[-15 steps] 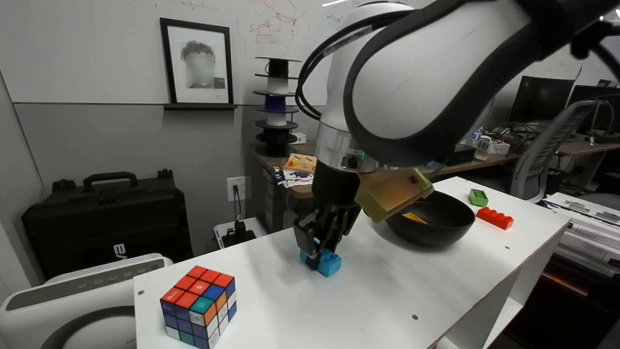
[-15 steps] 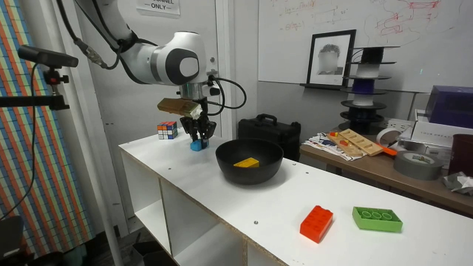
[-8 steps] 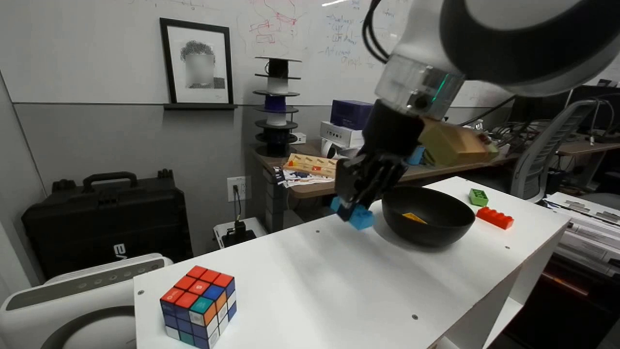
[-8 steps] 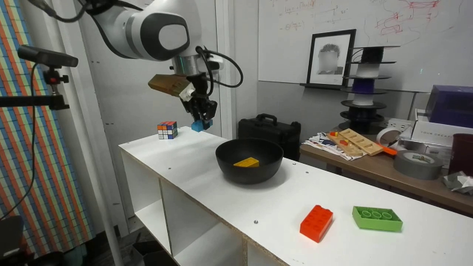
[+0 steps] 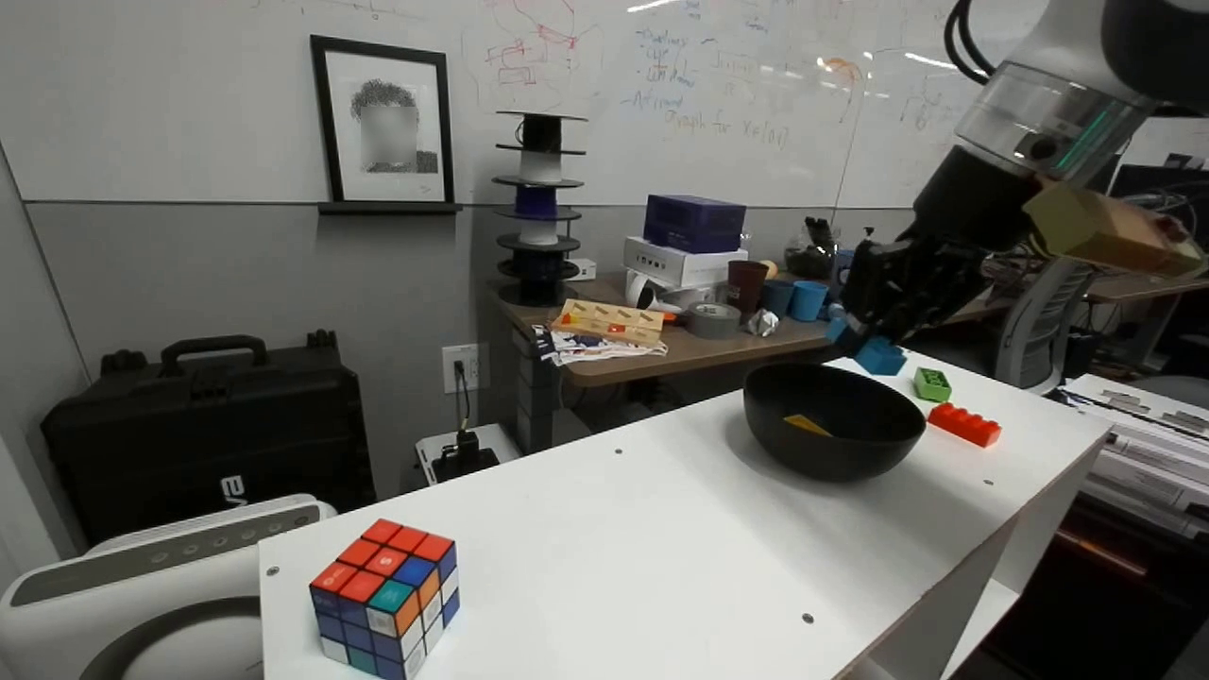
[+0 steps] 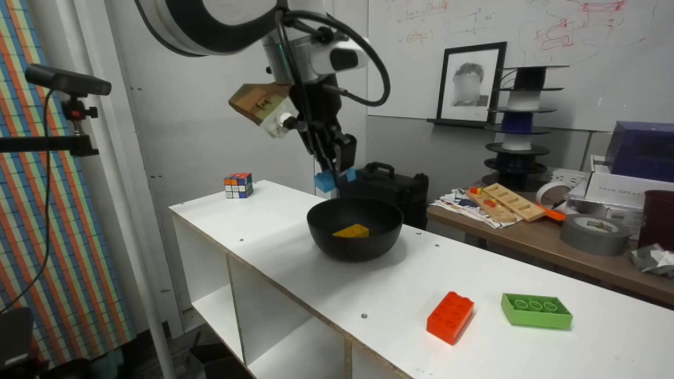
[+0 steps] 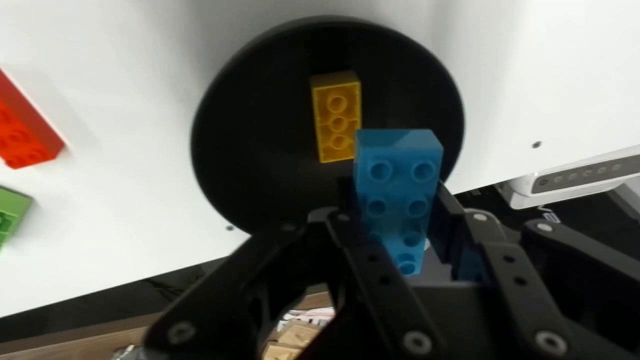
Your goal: Put all the toy blocks into the black bowl.
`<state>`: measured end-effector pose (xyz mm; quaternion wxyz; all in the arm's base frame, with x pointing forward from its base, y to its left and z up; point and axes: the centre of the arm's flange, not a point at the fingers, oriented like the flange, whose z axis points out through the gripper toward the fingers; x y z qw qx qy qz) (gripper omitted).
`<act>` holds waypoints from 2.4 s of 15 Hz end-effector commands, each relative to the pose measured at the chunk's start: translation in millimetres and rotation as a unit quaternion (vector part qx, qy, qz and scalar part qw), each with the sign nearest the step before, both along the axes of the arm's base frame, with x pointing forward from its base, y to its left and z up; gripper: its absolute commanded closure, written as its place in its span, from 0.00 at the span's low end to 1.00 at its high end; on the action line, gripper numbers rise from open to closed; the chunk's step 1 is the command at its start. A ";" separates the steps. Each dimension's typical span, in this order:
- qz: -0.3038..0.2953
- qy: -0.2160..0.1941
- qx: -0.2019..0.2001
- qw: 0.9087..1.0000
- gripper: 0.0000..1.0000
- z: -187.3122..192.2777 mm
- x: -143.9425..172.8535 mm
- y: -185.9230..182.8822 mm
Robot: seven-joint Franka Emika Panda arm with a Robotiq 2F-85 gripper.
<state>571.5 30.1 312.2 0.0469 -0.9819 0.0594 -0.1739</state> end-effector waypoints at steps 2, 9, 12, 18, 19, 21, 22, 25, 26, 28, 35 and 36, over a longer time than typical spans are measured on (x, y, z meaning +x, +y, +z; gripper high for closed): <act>-0.030 -0.028 -0.031 0.999 0.38 -5.5 -8.9 -20.3; -0.039 -0.059 -0.002 0.997 0.00 18.0 -21.1 -25.7; -0.046 -0.036 0.029 0.998 0.00 24.3 -33.8 -53.0; -0.099 0.059 0.087 0.990 0.00 33.3 -53.6 -142.9; -0.112 0.085 0.082 0.987 0.00 30.2 -53.3 -157.2; -0.122 0.115 0.064 0.984 0.00 27.0 -50.6 -180.8; -0.128 0.116 0.042 0.984 0.00 28.0 -44.4 -188.1; -0.136 0.104 -0.021 0.985 0.00 27.1 -15.0 -195.1; -0.126 0.097 -0.042 0.986 0.00 24.0 -0.9 -190.0; -0.096 0.102 -0.071 0.988 0.00 13.6 21.8 -175.9; 0.024 0.197 -0.115 0.973 0.00 -48.9 2.9 -176.8; 0.028 0.199 -0.116 0.973 0.00 -50.5 -4.8 -182.1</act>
